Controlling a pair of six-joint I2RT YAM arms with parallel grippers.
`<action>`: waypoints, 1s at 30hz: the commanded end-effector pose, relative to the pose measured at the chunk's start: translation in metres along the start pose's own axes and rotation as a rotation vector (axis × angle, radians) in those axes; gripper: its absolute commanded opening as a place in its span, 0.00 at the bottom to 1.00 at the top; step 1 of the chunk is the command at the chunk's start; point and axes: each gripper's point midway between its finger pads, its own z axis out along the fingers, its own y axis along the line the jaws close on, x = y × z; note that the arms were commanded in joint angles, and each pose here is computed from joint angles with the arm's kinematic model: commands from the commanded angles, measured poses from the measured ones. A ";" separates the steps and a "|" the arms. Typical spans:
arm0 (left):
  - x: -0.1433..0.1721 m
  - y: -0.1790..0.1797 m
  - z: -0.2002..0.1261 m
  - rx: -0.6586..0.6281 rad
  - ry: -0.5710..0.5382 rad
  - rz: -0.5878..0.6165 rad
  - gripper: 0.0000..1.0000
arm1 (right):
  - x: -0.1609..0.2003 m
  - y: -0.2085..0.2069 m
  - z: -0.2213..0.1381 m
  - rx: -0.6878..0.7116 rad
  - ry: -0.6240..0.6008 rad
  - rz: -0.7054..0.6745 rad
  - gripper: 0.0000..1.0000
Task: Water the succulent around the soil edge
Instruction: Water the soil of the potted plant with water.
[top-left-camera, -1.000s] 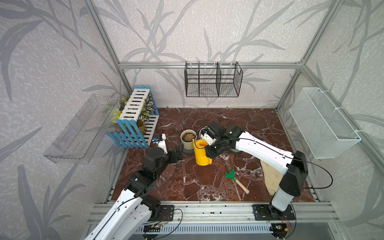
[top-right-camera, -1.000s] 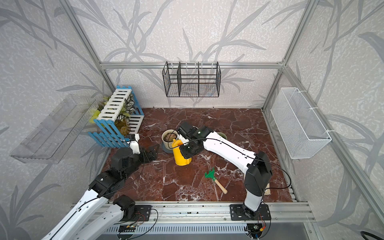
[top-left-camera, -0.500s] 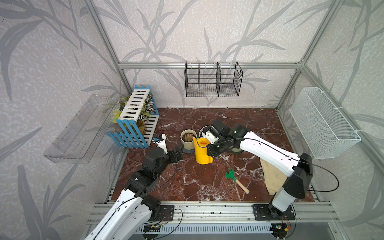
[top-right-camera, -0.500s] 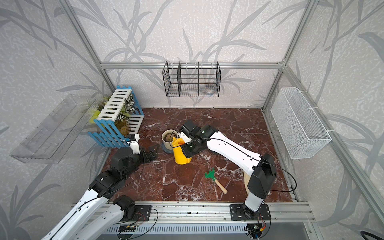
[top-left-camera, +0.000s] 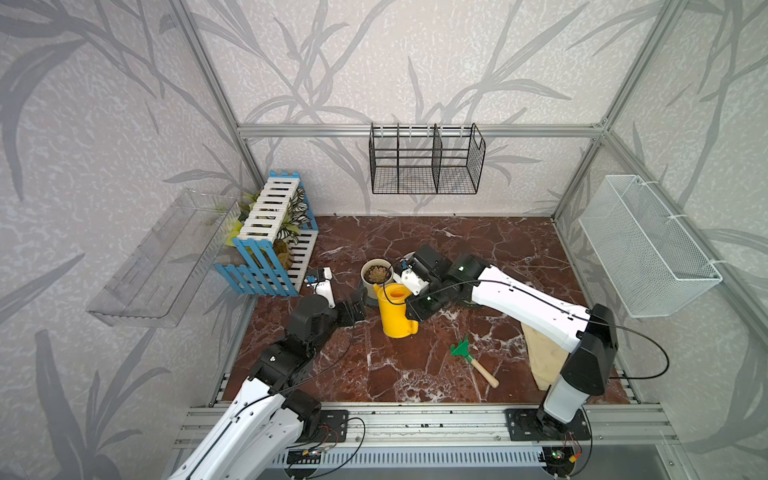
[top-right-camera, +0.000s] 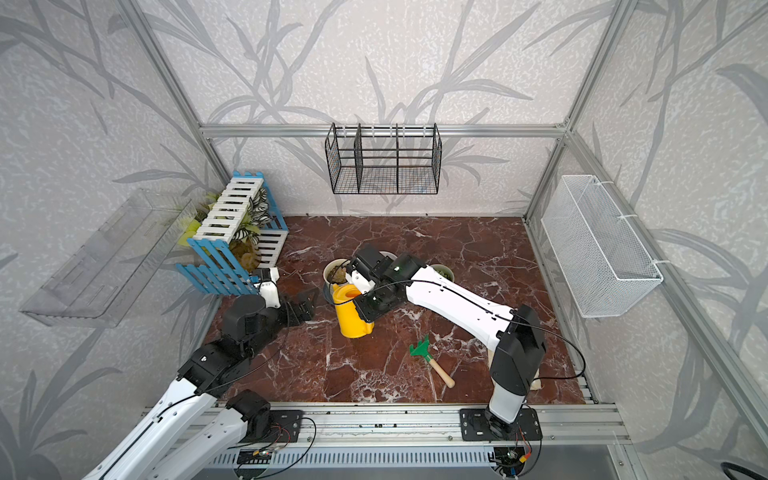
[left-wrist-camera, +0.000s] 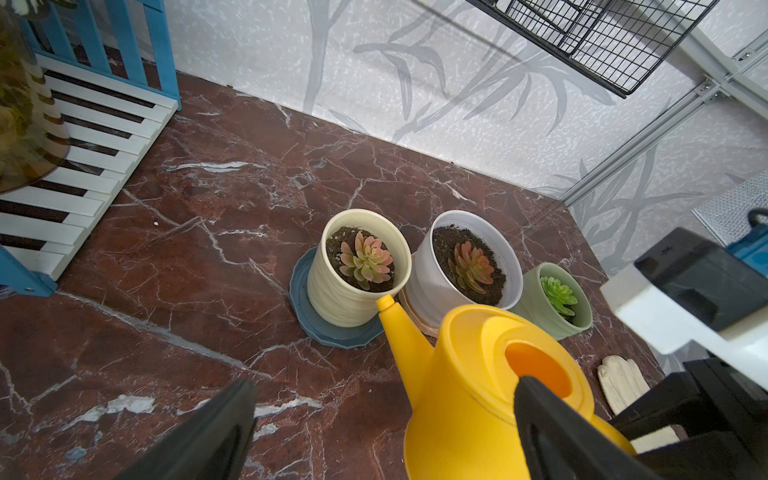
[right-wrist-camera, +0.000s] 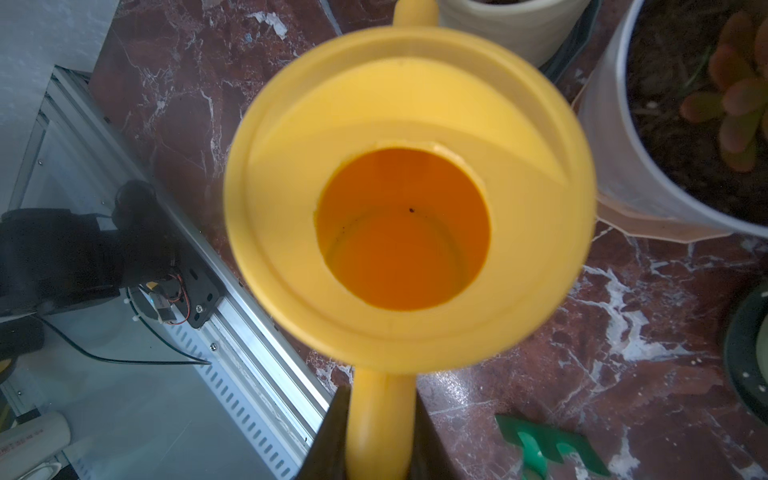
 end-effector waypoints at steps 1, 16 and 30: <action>0.003 0.005 0.001 -0.015 0.000 0.014 1.00 | -0.006 0.003 -0.030 0.002 -0.129 -0.067 0.00; 0.004 0.001 0.002 0.005 0.010 0.017 1.00 | 0.056 -0.051 -0.085 0.023 -0.206 0.147 0.00; 0.004 0.000 0.001 0.013 0.009 0.017 1.00 | 0.076 -0.054 -0.079 -0.021 -0.037 0.239 0.00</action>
